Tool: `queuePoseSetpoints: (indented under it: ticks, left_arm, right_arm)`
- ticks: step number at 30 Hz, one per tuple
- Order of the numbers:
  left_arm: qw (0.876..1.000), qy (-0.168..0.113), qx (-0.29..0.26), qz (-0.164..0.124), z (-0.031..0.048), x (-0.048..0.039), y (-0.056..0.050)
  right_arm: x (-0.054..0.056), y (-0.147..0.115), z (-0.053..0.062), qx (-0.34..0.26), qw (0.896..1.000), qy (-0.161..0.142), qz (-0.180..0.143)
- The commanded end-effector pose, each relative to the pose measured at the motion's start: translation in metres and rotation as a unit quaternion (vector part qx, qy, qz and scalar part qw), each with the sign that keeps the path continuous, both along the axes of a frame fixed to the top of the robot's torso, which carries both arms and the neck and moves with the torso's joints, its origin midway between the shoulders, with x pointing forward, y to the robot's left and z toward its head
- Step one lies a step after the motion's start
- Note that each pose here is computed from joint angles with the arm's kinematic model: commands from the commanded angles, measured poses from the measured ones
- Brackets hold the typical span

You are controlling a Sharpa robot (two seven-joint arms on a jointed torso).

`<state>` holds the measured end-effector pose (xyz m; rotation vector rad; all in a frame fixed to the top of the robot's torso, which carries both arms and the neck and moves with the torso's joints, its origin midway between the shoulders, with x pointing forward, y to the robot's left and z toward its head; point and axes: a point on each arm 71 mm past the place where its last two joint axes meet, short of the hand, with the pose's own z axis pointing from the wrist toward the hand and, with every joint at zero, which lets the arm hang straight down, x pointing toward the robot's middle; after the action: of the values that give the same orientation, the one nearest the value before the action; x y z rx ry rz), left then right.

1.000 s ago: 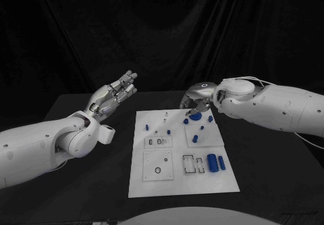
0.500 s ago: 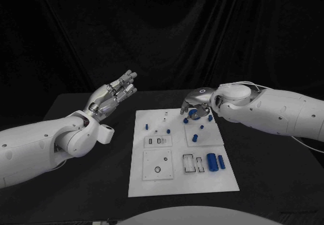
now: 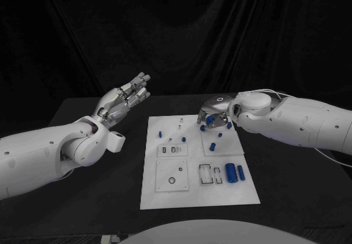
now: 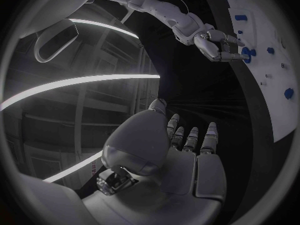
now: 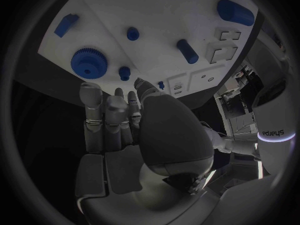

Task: Assemble the parts on the task board

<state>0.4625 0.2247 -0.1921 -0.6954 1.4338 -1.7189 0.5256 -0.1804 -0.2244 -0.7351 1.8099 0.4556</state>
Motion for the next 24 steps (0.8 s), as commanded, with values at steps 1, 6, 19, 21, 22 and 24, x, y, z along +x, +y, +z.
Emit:
queuePoseSetpoints:
  ticks: [1,6,19,21,22,24]
  left_arm:
    - [0.999,-0.033,-0.025,-0.009,0.0059,-0.0017,-0.001]
    - [0.999,-0.031,-0.025,-0.010,0.0053,-0.0015,0.000]
    - [0.999,-0.025,-0.023,-0.012,0.0036,-0.0009,0.002]
    - [0.999,-0.024,-0.023,-0.013,0.0033,-0.0009,0.002]
    - [0.999,-0.024,-0.023,-0.013,0.0032,-0.0008,0.002]
    - [0.999,-0.023,-0.023,-0.013,0.0030,-0.0007,0.002]
  right_arm:
    - [0.002,0.000,-0.002,-0.004,1.000,-0.012,-0.010]
    - [0.003,0.001,-0.004,-0.002,1.000,-0.014,-0.009]
    - [0.005,0.001,-0.015,0.000,1.000,-0.018,-0.010]
    - [0.005,0.001,-0.016,0.000,1.000,-0.019,-0.008]
    - [0.005,0.001,-0.017,-0.001,1.000,-0.019,-0.008]
    - [0.005,0.002,-0.017,-0.001,1.000,-0.020,-0.008]
